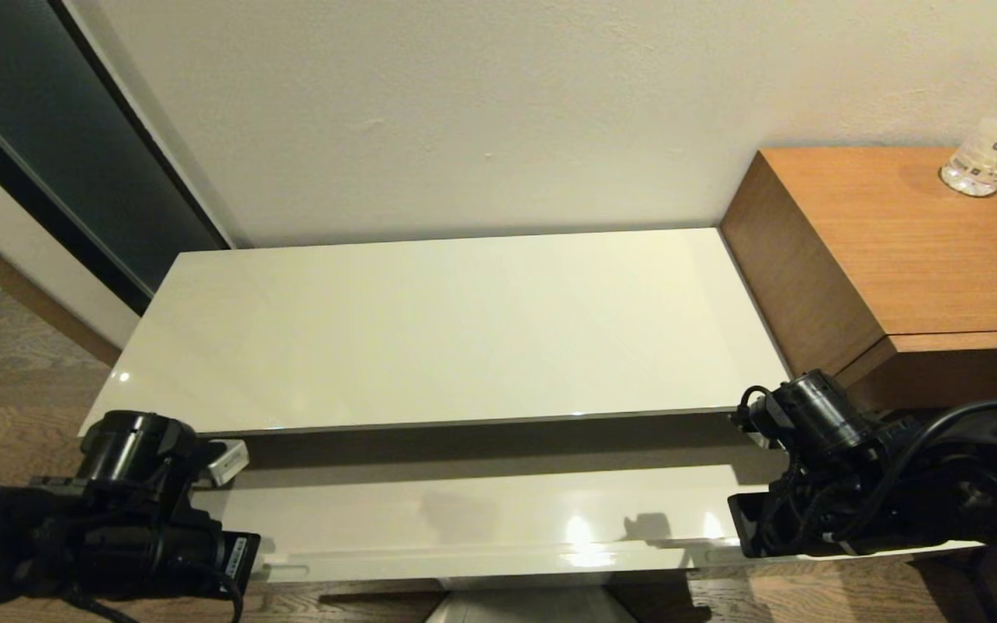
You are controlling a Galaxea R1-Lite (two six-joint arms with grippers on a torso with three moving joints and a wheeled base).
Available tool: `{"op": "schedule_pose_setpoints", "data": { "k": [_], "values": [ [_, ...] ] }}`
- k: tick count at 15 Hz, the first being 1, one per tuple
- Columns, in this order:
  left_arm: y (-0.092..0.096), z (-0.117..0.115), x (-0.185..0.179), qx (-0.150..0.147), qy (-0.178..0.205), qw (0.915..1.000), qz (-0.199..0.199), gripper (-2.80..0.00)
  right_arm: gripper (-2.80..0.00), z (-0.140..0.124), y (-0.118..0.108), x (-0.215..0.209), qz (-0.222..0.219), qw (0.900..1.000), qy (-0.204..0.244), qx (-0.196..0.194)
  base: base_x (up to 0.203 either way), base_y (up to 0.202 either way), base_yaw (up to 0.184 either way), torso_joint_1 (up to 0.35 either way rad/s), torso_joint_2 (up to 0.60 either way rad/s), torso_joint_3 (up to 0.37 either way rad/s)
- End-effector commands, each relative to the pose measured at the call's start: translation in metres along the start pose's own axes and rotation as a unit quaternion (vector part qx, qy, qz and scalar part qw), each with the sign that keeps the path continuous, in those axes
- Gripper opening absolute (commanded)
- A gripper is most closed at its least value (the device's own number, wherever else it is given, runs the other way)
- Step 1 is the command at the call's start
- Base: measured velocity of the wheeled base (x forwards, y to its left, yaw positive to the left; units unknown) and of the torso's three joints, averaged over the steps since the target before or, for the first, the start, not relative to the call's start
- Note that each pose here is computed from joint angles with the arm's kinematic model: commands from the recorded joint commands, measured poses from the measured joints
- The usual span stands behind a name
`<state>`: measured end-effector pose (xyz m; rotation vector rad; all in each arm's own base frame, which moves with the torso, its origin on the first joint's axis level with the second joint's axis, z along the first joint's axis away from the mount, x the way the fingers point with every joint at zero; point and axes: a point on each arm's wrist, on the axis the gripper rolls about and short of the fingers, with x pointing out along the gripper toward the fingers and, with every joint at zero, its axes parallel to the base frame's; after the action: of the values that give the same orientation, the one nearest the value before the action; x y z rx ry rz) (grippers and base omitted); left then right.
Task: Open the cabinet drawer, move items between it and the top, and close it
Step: Open the drawer, then close the drawer
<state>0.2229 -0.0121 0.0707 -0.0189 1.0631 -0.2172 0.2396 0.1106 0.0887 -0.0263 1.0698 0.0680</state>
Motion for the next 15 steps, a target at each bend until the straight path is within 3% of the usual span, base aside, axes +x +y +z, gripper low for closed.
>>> {"op": "schedule_pose_setpoints", "data": {
  "k": [1, 3, 8, 11, 13, 15],
  "values": [
    [-0.002, -0.003, -0.009, 0.000, 0.000, 1.0000, -0.002, -2.80, -2.80, -0.002, -0.001, -0.008, 0.004, 1.000, -0.005, 0.003, 0.000, 0.000, 0.000, 0.000, 0.00, 0.000],
    [-0.003, -0.007, -0.014, -0.002, 0.009, 0.9999, -0.011, -2.80, -2.80, -0.005, -0.001, -0.012, 0.005, 1.000, -0.003, 0.002, 0.000, 0.000, 0.000, 0.000, 0.00, 0.000],
    [-0.012, 0.000, -0.065, 0.002, -0.038, 0.9988, -0.032, -2.80, -2.80, 0.003, -0.002, -0.048, 0.023, 0.999, -0.040, 0.016, 0.000, 0.000, 0.000, 0.000, 0.00, 0.000],
    [-0.013, 0.014, -0.096, 0.001, -0.107, 0.9939, -0.024, -2.80, -2.80, 0.019, -0.003, -0.086, 0.043, 0.994, -0.093, 0.025, 0.000, 0.000, 0.000, 0.000, 0.00, 0.000],
    [-0.012, 0.015, -0.099, -0.006, -0.114, 0.9932, -0.021, -2.80, -2.80, 0.019, -0.004, -0.090, 0.043, 0.994, -0.094, 0.025, 0.000, 0.000, 0.000, 0.000, 0.00, 0.000],
    [-0.011, 0.027, -0.118, -0.043, -0.163, 0.9856, -0.016, -2.80, -2.80, 0.024, -0.007, -0.117, 0.054, 0.988, -0.137, 0.033, 0.000, 0.000, 0.000, 0.000, 0.00, 0.000]
  ]
}}
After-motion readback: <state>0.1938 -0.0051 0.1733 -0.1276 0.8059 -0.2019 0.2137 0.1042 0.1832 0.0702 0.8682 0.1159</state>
